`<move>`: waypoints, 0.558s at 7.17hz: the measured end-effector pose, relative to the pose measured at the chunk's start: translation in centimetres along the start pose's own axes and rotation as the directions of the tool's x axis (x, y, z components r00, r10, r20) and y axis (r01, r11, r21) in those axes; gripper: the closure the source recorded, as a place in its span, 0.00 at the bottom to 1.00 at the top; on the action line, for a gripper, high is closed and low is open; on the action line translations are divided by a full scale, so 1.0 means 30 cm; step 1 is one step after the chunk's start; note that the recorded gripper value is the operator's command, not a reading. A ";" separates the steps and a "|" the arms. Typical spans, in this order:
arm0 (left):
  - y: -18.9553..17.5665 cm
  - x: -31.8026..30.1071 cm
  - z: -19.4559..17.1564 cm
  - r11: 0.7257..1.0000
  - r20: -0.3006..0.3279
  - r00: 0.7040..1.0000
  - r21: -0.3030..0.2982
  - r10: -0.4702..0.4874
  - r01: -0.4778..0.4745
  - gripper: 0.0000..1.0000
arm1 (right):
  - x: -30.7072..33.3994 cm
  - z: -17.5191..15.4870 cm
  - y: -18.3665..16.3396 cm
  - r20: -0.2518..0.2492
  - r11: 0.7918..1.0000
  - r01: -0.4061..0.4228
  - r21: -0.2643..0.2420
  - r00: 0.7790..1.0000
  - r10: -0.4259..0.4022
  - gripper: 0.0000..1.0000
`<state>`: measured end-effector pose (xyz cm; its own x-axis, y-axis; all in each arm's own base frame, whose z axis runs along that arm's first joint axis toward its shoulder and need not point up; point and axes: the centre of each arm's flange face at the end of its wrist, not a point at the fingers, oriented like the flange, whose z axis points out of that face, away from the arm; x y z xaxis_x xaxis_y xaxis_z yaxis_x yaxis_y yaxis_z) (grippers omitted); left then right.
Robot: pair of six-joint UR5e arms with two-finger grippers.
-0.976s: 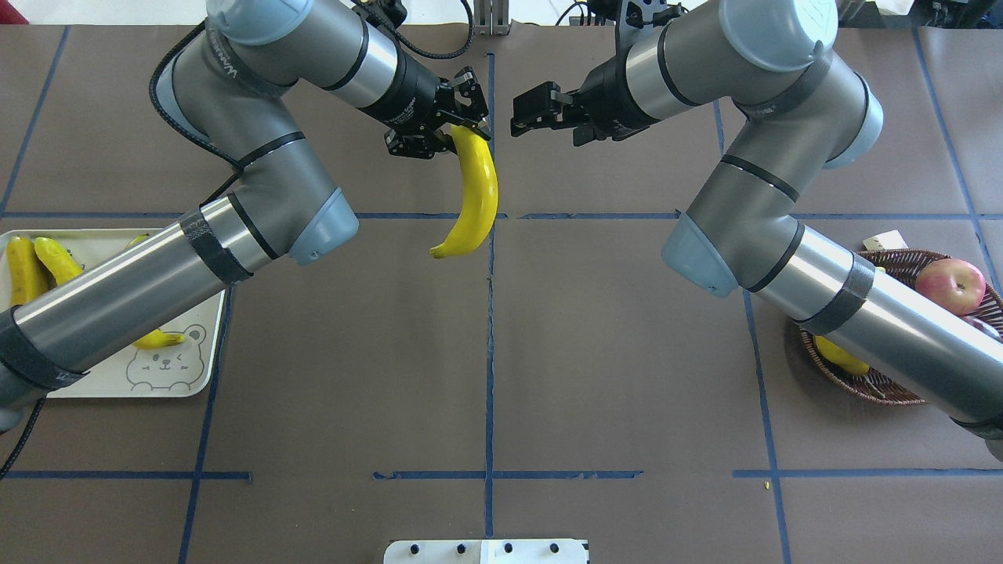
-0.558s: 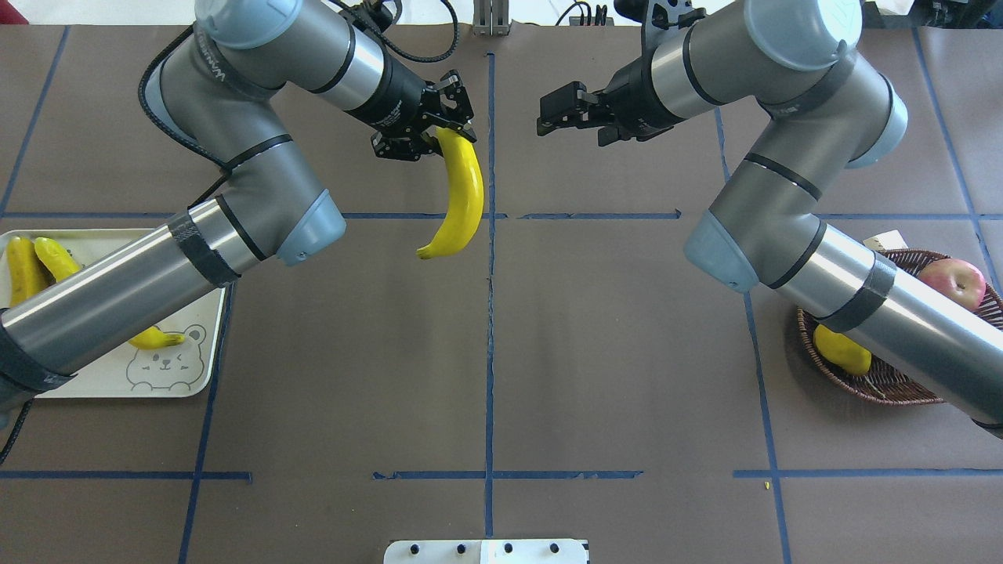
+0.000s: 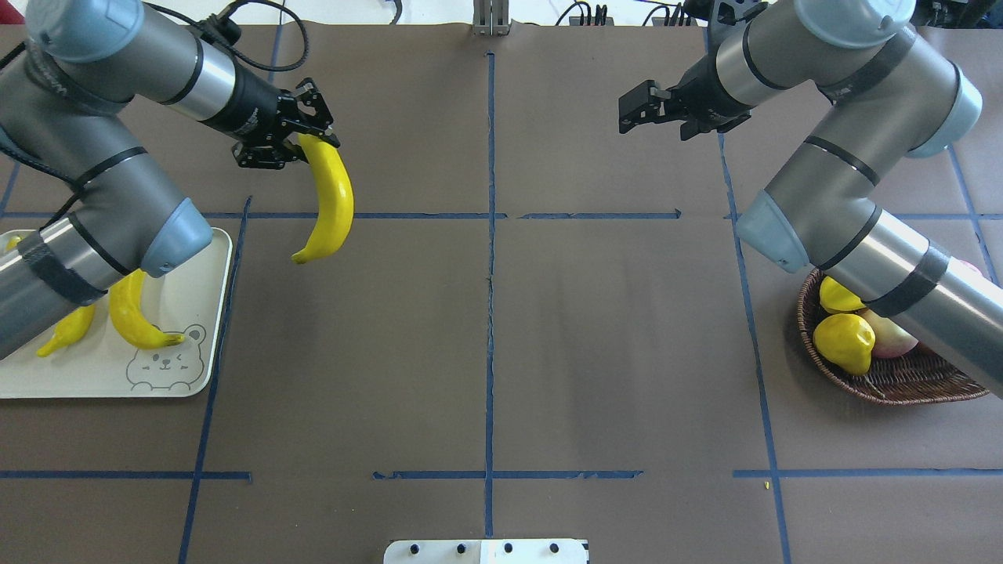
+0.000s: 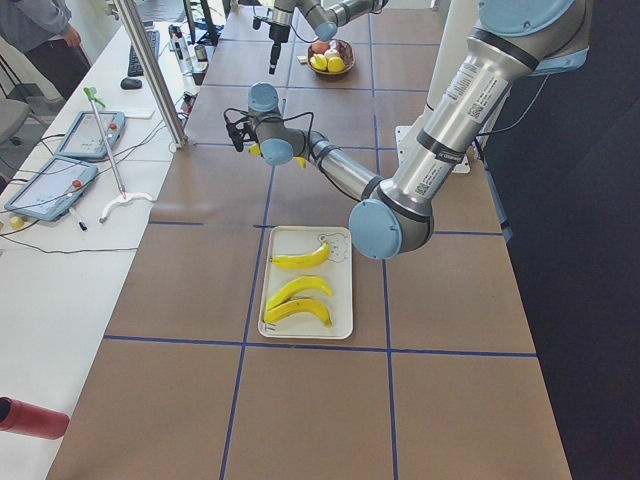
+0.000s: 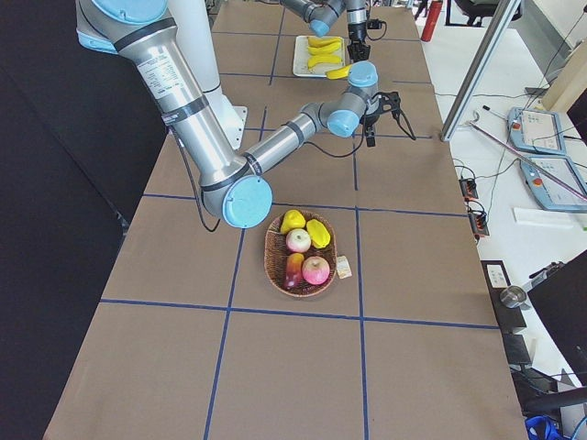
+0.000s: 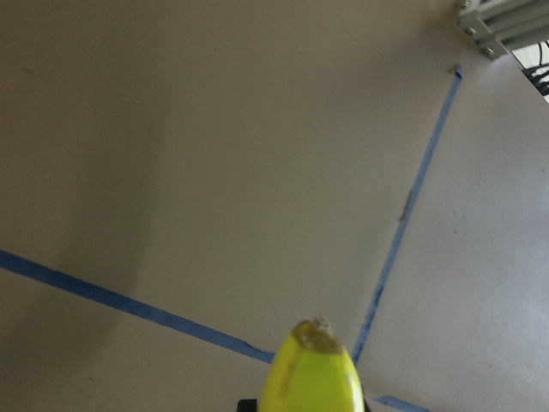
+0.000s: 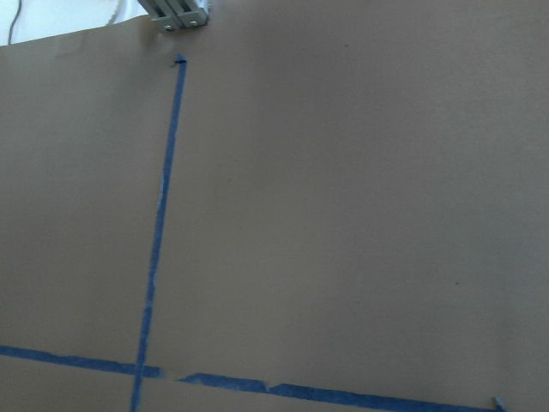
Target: Transfer all bananas from basket to plate
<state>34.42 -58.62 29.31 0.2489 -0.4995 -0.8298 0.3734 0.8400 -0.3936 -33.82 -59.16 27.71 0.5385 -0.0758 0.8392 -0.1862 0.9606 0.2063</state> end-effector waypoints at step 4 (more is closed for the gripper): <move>-0.148 -0.281 -0.041 0.995 0.227 0.970 0.072 -0.089 0.075 0.98 | 0.184 0.013 -0.041 -0.136 0.995 0.094 -0.038 0.986 -0.098 0.00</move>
<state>29.56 -57.88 37.56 0.4113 -0.6074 -0.6796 0.4541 0.7830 -0.4250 -30.92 -60.88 32.29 0.6605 -0.1327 0.7390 -0.1035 0.9588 0.2647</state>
